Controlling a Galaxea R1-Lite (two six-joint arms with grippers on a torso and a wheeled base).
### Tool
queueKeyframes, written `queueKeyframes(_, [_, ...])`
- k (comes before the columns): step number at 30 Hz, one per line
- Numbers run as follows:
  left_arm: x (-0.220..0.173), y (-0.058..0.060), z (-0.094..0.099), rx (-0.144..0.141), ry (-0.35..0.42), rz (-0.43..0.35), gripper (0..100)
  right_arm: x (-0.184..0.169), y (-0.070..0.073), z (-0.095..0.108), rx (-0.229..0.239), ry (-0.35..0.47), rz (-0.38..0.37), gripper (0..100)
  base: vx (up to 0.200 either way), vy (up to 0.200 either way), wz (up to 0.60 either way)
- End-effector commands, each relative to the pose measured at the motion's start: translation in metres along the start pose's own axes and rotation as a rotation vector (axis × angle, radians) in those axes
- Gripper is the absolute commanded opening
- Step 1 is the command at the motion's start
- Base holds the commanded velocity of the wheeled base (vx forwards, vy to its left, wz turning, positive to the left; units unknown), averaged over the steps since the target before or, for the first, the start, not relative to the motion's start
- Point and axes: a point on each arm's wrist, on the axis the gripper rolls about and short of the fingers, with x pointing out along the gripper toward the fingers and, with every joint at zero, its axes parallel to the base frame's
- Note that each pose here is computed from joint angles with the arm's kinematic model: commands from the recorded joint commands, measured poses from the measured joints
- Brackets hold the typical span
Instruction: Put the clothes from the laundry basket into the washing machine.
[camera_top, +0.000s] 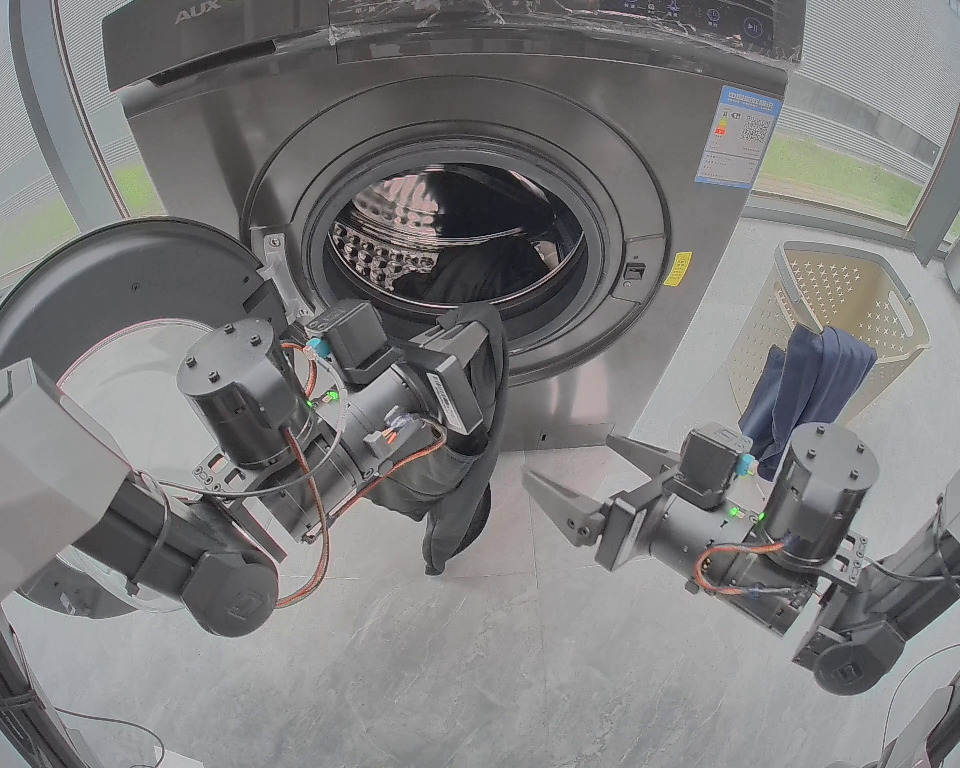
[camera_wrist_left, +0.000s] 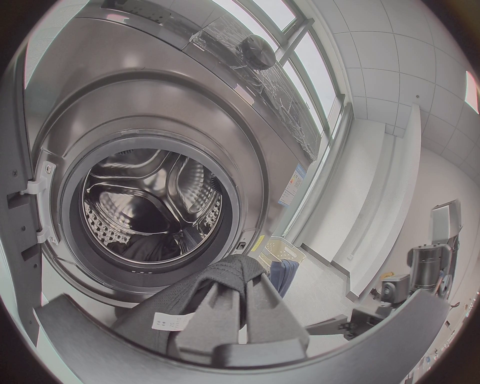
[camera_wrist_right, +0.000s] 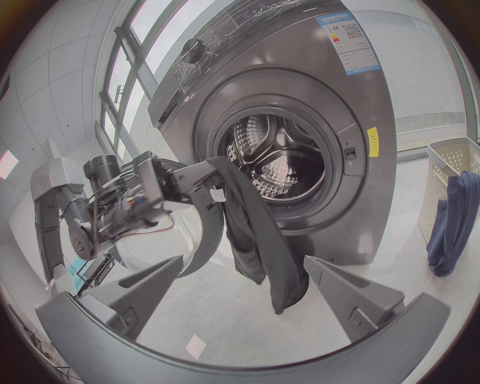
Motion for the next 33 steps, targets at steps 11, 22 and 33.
queueKeyframes(11, [-0.009, -0.005, 0.007, 0.0, -0.002, -0.009, 0, 0.059, -0.044, 0.006, -0.017, -0.106, -0.121, 100, 0.0, 0.0, 0.0])
queueKeyframes(22, [-0.011, -0.009, 0.004, -0.005, 0.008, -0.019, 0, 0.067, -0.034, 0.008, -0.016, -0.122, -0.09, 100, 0.0, 0.0, 0.0])
queueKeyframes(33, [-0.011, -0.017, 0.007, -0.009, 0.0, -0.038, 0, 0.082, -0.028, -0.011, -0.013, -0.09, -0.071, 100, 0.0, 0.0, 0.0])
